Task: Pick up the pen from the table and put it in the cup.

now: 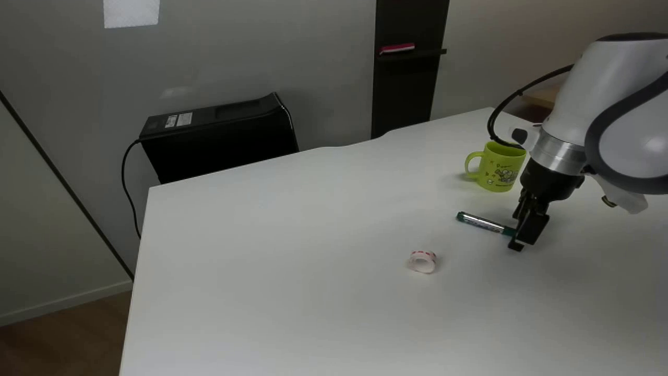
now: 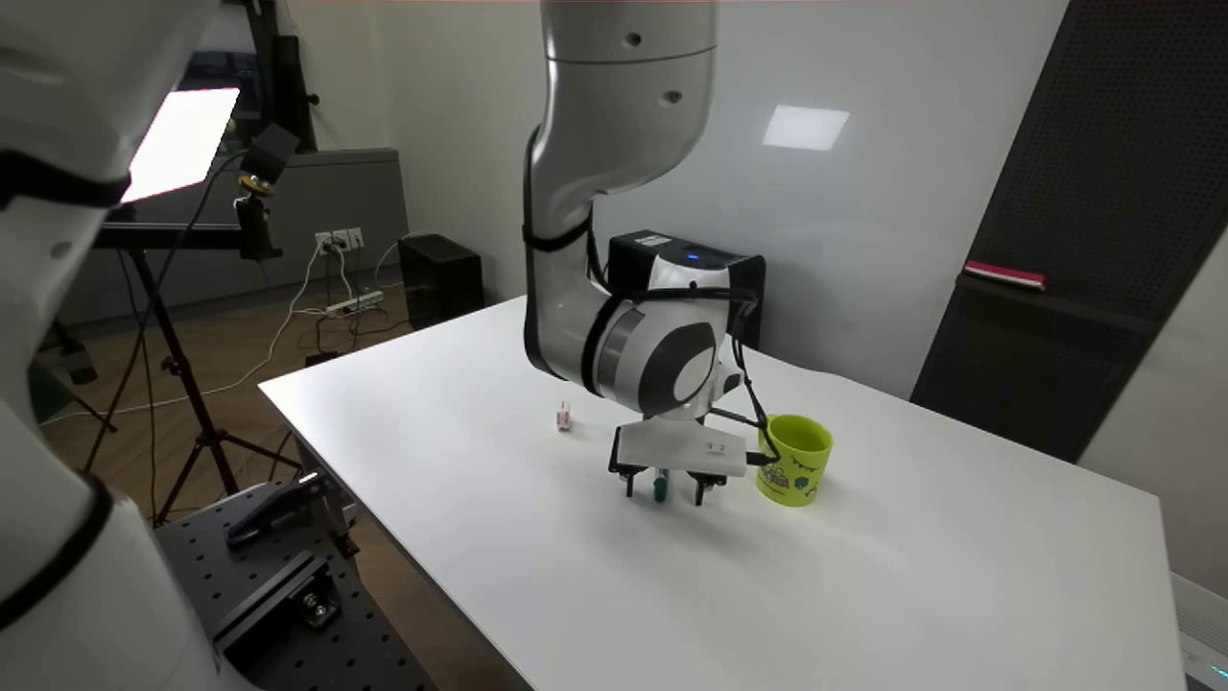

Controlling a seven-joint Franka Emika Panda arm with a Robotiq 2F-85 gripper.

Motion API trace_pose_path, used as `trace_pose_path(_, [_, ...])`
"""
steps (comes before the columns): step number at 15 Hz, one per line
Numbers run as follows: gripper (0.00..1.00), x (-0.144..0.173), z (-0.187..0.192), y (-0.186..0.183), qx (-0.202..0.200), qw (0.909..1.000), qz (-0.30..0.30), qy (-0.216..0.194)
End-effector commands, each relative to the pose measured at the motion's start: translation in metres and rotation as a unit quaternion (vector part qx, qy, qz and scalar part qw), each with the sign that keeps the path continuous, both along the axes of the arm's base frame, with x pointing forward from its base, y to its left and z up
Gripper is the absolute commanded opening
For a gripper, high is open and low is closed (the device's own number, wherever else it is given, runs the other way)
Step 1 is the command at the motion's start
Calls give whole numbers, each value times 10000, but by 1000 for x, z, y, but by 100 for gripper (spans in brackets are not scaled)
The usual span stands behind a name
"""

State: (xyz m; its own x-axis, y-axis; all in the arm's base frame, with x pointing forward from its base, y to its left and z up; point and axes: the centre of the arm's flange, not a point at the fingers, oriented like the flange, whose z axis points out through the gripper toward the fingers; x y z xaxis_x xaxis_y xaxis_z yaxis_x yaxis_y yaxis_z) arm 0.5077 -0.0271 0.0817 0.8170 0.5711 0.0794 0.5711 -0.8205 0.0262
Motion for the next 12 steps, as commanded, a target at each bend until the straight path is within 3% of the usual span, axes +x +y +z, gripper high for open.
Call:
trace_pose_path(1, [100, 18, -16, 7, -20, 9998, -210, 34])
trace_pose_path(2, [100, 19, -18, 10, -36, 9998, -209, 57])
trace_pose_path(3, [75, 20, -18, 11, -63, 9997, -220, 74])
trace_pose_path(4, [74, 21, -17, 13, -88, 9997, -228, 83])
trace_pose_path(12, [20, 29, 0, 26, -371, 9986, -363, 82])
